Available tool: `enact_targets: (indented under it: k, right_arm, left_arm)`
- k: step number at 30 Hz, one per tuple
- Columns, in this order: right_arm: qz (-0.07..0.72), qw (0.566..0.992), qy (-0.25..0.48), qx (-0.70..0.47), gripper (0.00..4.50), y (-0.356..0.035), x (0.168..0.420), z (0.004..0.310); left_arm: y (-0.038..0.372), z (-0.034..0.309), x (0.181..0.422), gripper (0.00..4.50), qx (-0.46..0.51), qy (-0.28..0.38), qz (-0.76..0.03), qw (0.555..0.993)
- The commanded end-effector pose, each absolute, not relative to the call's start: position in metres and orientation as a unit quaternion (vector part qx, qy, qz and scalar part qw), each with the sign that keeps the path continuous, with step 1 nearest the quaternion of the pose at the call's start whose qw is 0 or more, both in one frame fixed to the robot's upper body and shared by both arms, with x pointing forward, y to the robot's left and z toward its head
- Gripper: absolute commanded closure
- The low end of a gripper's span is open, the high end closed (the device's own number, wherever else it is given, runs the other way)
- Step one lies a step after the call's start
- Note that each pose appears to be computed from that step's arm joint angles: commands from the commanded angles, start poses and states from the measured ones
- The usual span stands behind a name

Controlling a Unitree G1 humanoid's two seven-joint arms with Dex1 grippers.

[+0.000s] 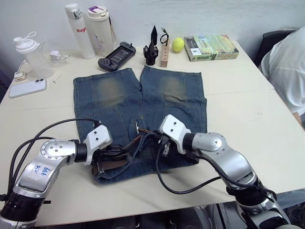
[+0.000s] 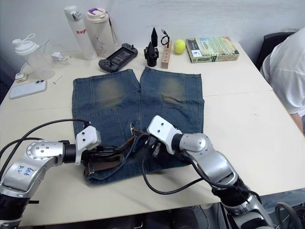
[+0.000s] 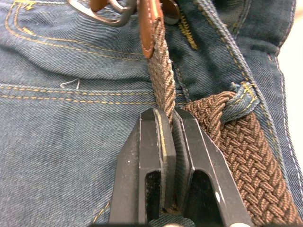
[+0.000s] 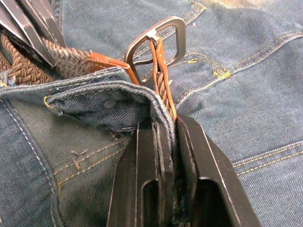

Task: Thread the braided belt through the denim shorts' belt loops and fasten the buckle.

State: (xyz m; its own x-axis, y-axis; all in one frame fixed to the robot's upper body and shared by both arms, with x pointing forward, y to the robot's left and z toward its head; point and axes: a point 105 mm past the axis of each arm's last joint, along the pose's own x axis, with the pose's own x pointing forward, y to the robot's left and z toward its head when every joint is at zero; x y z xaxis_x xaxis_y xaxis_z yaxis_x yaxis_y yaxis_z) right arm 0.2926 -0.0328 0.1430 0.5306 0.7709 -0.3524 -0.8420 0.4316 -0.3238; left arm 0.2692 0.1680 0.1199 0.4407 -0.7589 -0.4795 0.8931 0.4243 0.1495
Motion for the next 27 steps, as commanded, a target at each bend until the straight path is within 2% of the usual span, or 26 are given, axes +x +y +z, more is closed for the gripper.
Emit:
enact_targets:
  k: [1,13,20,27]
  right_arm:
    - [0.471,0.848,0.062,-0.234,4.42,-0.037,0.29,0.152]
    - [0.483,0.838,0.08,-0.241,4.42,-0.037,0.283,0.147]
    - [0.475,0.844,0.083,-0.236,4.42,-0.038,0.284,0.149]
    - [0.486,0.834,0.08,-0.249,4.42,-0.033,0.281,0.149]
  left_arm:
    - [0.172,0.128,0.271,4.5,0.185,0.162,-0.482,0.841]
    - [0.173,0.131,0.28,4.5,0.175,0.153,-0.455,0.86]
    - [0.177,0.12,0.279,4.5,0.19,0.177,-0.448,0.856]
    - [0.156,0.125,0.286,4.5,0.188,0.163,-0.456,0.855]
